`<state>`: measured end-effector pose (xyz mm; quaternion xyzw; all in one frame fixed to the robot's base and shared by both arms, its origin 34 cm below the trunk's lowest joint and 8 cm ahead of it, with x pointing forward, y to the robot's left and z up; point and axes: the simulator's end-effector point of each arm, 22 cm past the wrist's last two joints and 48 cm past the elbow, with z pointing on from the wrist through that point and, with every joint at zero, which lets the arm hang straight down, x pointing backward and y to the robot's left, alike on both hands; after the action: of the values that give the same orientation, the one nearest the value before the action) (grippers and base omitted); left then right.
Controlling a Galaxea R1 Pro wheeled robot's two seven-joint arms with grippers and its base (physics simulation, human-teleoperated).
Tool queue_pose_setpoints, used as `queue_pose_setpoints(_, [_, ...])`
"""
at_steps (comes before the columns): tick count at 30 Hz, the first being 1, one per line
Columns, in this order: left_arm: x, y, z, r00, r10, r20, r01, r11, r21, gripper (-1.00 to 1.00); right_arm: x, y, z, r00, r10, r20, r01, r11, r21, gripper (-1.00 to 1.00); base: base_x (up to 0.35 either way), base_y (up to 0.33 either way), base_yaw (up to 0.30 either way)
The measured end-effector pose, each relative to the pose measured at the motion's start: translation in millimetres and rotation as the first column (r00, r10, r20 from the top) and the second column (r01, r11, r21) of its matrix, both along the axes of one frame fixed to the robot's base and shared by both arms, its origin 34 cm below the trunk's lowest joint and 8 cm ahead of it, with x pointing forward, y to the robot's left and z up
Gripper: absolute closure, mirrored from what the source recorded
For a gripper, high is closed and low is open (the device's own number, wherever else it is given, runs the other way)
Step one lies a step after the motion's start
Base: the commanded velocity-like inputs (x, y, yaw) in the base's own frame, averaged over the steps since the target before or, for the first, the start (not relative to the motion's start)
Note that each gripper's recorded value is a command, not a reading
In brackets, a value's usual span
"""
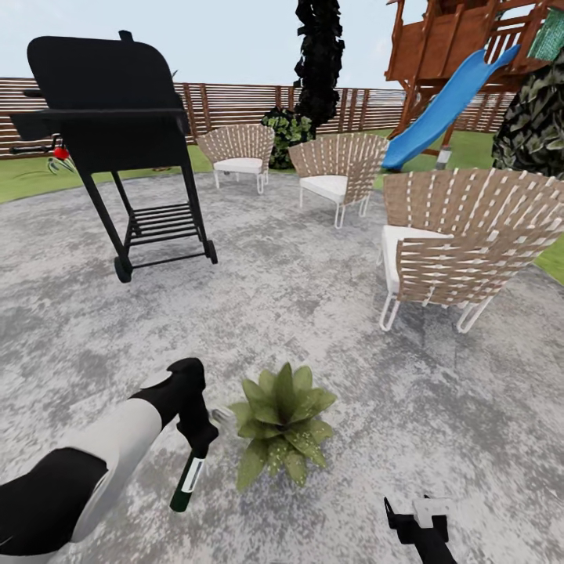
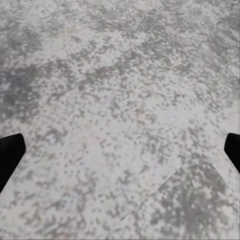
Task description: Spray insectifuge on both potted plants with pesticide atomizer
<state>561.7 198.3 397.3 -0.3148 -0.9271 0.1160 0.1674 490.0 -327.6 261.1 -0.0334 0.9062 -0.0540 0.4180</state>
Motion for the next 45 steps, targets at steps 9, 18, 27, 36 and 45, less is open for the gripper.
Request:
queue_pose_setpoints(9, [-58.7,-0.1,-38.7,0.997,-0.025,-0.075,0.026,1.000,0.013,1.00,-0.1,0.1,-0.3,1.000,0.001,-0.001,-0.001,1.000,0.001,-1.00,0.018,0.011,-0.177])
queue_pose_setpoints(18, [-64.1,10.2,-48.9,0.998,-0.027,-0.055,0.029,0.999,0.043,1.00,-0.1,-0.1,-0.3,1.000,-0.001,-0.001,0.001,1.000,0.000,-1.00,0.000,0.087,-0.018])
queue_pose_setpoints(27, [-48.4,5.8,-43.3,0.999,-0.034,0.001,0.034,0.999,0.031,1.00,0.0,0.0,-0.3,1.000,0.000,-0.001,0.000,1.000,0.000,-1.00,0.000,0.081,0.000])
queue_pose_setpoints(36, [-91.5,0.8,-62.5,0.998,-0.032,-0.063,0.033,0.999,0.015,1.00,0.0,-0.2,-0.2,1.000,-0.001,-0.001,0.001,1.000,0.000,-1.00,0.000,0.000,0.000])
queue_pose_setpoints(45, [-64.9,-36.9,-44.8,1.000,-0.009,0.012,0.010,0.995,-0.095,1.00,-0.2,0.5,-0.4,1.000,0.002,-0.001,-0.002,1.000,0.001,-1.00,0.000,0.000,0.000])
